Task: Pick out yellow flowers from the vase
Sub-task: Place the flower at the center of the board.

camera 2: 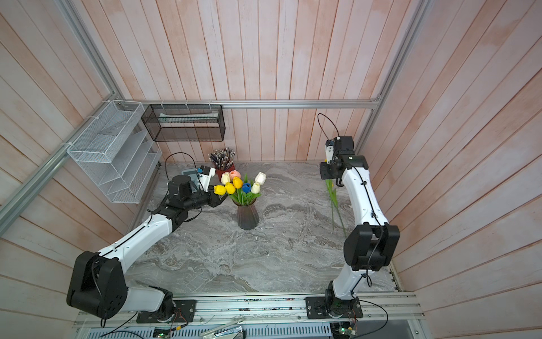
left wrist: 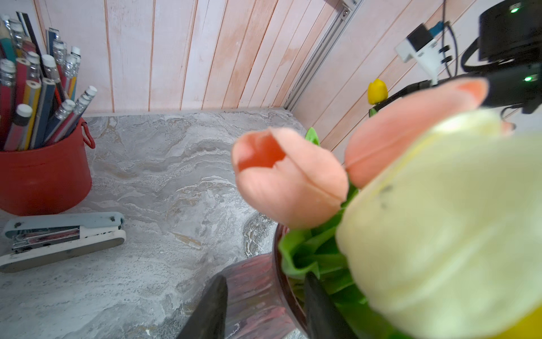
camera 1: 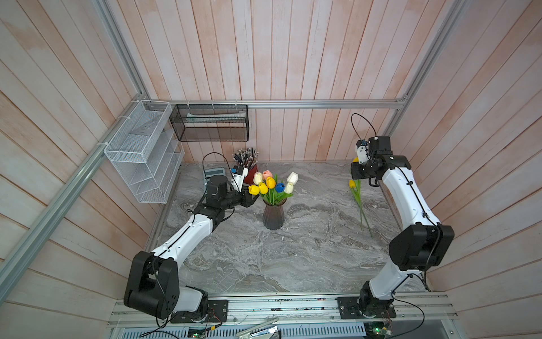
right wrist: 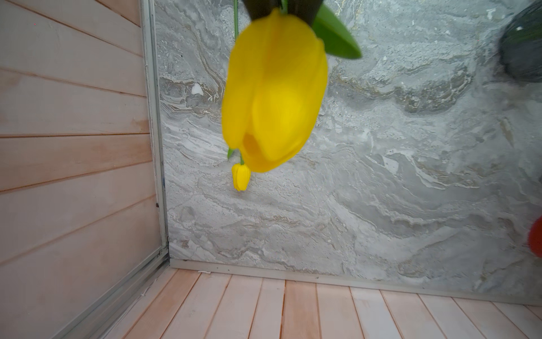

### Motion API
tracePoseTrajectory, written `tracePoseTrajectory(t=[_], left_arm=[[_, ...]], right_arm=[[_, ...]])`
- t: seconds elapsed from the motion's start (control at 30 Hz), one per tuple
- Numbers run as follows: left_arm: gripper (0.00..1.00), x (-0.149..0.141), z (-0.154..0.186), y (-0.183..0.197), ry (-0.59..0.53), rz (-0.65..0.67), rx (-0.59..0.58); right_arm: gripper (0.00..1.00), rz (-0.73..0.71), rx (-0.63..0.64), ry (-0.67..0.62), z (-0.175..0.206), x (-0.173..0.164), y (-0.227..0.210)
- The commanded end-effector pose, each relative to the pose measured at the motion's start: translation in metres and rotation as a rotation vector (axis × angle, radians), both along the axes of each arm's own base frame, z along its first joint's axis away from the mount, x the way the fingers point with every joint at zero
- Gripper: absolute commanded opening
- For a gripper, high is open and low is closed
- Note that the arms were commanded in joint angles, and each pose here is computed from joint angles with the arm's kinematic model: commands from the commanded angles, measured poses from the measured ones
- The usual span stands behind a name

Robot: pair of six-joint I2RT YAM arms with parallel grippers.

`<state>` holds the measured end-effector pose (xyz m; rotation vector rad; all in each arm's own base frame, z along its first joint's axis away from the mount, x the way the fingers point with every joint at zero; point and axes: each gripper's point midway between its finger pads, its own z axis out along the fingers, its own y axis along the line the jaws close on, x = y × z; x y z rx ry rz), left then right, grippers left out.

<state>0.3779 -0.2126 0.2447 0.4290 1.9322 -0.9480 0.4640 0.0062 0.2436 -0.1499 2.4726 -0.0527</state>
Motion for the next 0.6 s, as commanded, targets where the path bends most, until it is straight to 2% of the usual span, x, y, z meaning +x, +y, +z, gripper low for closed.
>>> tracePoseTrajectory(t=[0.0, 0.27, 0.57], left_arm=[[0.44, 0.0, 0.009, 0.002, -0.028, 0.0, -0.012], [0.44, -0.001, 0.005, 0.005, -0.018, 0.003, -0.01], [0.44, -0.002, 0.005, 0.008, -0.016, 0.008, -0.01]], right_arm=[[0.09, 0.002, -0.05, 0.109, -0.033, 0.004, -0.007], [0.08, 0.023, -0.078, 0.244, -0.087, 0.021, -0.009], [0.08, 0.032, -0.094, 0.292, -0.123, 0.038, -0.011]])
